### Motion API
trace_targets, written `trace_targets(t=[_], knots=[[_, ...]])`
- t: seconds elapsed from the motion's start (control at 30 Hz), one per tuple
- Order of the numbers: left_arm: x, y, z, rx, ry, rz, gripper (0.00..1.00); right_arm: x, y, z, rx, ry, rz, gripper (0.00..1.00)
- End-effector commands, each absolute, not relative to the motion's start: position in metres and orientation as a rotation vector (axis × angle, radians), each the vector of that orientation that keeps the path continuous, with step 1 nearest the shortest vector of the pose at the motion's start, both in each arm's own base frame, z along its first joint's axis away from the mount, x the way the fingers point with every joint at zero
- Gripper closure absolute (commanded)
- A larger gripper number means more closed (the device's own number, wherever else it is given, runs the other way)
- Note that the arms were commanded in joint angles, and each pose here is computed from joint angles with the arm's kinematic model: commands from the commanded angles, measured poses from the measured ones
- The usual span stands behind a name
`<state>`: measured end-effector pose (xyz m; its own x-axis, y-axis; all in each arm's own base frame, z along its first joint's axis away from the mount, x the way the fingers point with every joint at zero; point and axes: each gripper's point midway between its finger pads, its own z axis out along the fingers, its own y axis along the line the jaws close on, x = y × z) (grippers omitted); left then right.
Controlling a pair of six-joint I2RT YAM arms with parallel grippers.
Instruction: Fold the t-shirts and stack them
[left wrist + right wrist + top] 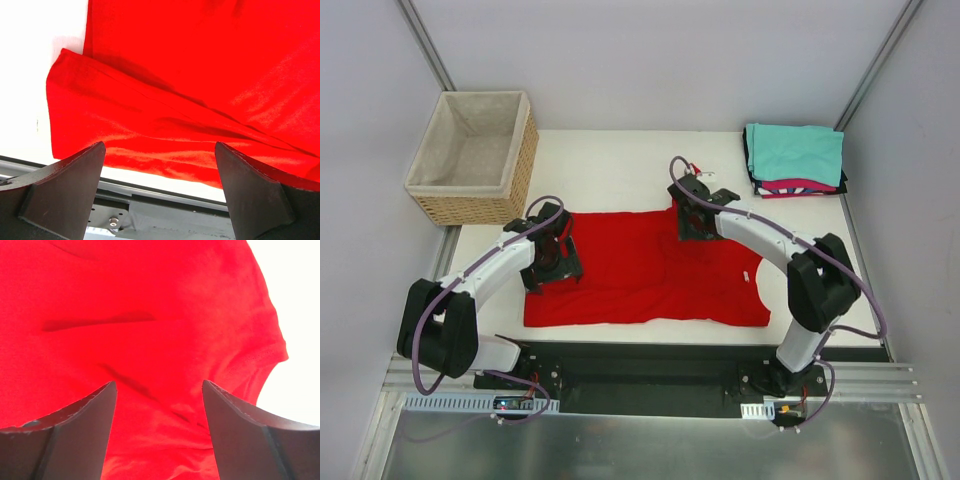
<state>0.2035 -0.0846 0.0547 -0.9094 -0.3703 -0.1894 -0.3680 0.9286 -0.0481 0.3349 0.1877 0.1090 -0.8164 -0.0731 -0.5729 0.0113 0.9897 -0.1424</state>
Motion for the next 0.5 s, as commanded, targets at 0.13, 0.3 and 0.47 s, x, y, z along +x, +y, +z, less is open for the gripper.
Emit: trace_targets(t=[0.13,0.3,0.47], knots=[[0.210,-0.088,0.070,-0.490,2.850,-0.048,0.06,0.338,0.163,0.062,0.061,2.619,-0.241,0.37],[0.210,-0.085,0.070,-0.486,2.846,-0.033,0.04,0.346,0.161,0.053,0.080,2.646,-0.229,0.41],[0.211,-0.086,0.068,-0.487,2.854,-0.030,0.04,0.352,0.157,0.048,0.107,2.656,-0.209,0.47]])
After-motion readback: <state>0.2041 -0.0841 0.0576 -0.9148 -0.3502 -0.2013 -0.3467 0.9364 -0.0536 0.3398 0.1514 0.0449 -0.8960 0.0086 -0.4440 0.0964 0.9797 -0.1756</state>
